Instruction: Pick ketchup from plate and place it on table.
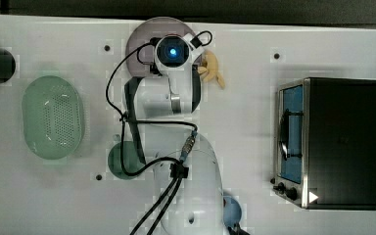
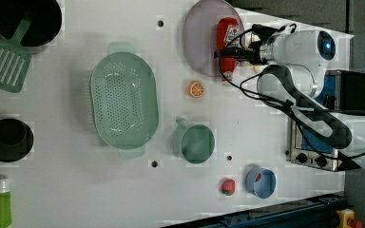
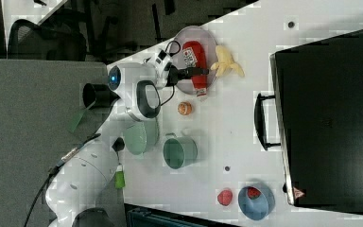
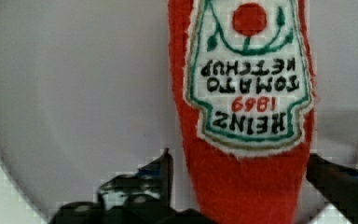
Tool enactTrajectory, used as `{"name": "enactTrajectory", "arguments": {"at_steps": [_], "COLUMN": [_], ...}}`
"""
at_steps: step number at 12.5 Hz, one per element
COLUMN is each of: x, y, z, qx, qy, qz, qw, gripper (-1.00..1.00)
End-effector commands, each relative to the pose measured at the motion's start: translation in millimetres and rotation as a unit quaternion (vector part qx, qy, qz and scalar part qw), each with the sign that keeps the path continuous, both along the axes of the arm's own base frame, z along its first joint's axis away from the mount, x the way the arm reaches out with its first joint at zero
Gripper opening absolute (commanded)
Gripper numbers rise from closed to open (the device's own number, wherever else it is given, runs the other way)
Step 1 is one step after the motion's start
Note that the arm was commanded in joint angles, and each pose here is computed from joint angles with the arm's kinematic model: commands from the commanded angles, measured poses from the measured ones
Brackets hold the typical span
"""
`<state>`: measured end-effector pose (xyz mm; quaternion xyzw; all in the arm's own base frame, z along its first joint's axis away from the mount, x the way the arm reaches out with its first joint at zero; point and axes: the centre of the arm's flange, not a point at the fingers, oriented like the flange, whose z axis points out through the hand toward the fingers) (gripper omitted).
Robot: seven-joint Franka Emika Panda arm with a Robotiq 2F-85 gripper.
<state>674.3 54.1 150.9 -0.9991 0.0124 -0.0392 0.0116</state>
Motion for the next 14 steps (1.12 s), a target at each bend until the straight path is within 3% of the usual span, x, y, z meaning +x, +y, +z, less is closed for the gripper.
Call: {"name": "enactTrajectory", "arguments": {"at_steps": [1,3,9,14], "x": [11.7,13.7,28.7,14.0], "y": [5.9,5.7,4.4,-7.4], "z": [16.1,19.1,90.6,203.4], "qx": [0.001,0.001,0.01,0.042], "qy": [-0.033,-0.036,-0.078,-0.045], "qz": [0.025,0.025,0.003,-0.038], "qw": [0.999,0.999,0.997,0.997], "gripper": [0.68,0.21,0.2,0.2]}}
